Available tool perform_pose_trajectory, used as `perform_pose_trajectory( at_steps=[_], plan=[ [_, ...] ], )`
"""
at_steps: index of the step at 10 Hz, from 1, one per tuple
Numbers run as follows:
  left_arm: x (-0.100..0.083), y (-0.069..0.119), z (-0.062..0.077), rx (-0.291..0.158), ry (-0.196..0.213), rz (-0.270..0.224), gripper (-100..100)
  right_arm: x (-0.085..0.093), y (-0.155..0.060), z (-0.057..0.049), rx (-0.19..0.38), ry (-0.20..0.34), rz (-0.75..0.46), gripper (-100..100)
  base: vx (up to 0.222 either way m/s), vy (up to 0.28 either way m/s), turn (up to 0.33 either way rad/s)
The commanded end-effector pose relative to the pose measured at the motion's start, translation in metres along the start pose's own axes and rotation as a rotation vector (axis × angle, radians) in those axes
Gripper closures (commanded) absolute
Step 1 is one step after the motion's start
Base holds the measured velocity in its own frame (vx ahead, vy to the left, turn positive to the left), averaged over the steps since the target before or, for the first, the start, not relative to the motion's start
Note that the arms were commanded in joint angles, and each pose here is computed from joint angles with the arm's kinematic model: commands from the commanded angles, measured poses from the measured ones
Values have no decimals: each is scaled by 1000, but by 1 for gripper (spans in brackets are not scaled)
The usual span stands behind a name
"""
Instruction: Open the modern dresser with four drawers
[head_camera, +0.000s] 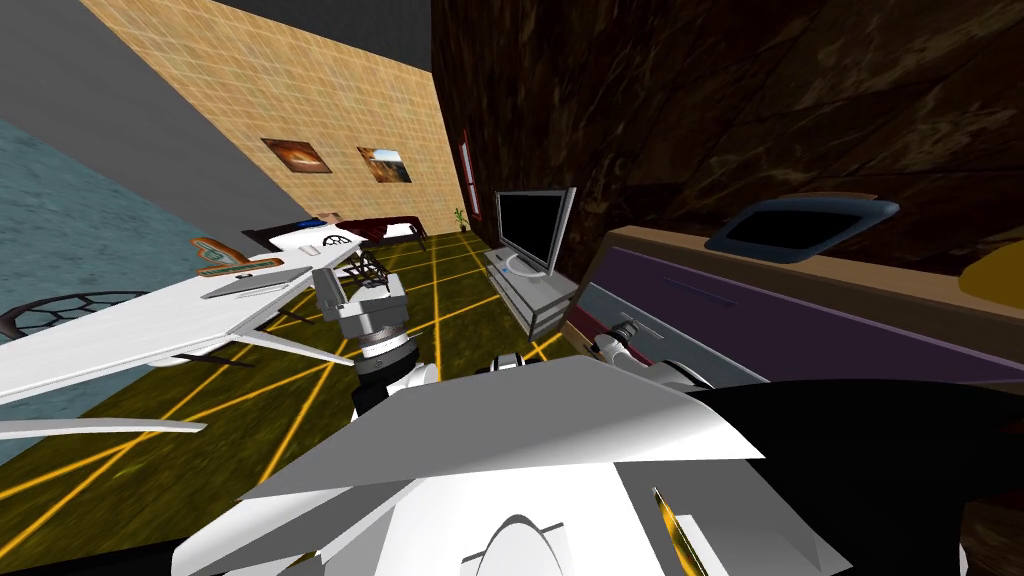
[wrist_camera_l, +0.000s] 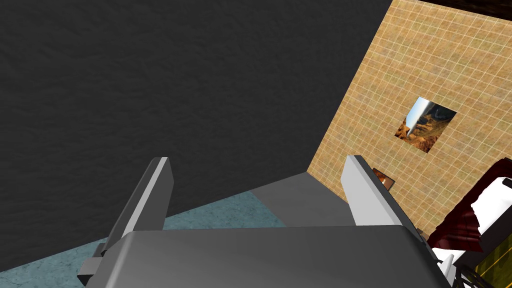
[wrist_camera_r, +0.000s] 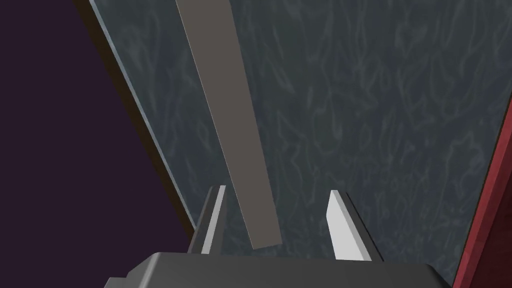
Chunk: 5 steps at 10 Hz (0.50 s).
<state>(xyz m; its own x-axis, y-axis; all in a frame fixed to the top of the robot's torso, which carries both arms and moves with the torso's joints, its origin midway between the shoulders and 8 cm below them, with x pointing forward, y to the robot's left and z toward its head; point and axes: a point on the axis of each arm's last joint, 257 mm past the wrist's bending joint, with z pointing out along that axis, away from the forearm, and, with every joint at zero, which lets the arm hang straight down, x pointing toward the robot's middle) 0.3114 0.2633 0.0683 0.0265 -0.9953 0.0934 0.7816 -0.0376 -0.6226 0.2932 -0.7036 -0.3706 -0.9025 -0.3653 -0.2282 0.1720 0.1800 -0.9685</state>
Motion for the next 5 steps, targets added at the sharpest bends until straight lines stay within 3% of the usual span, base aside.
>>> perform_pose_trajectory(
  at_steps=[1, 5],
  plan=[
    [0, 0, 0, 0, 0, 0, 0, -3, -1, 2, -1, -2, 0, 100, -52, 177, -17],
    [0, 0, 0, 0, 0, 0, 0, -6, -3, 4, -2, -5, 0, 100, -76, 173, -12]
  ],
)
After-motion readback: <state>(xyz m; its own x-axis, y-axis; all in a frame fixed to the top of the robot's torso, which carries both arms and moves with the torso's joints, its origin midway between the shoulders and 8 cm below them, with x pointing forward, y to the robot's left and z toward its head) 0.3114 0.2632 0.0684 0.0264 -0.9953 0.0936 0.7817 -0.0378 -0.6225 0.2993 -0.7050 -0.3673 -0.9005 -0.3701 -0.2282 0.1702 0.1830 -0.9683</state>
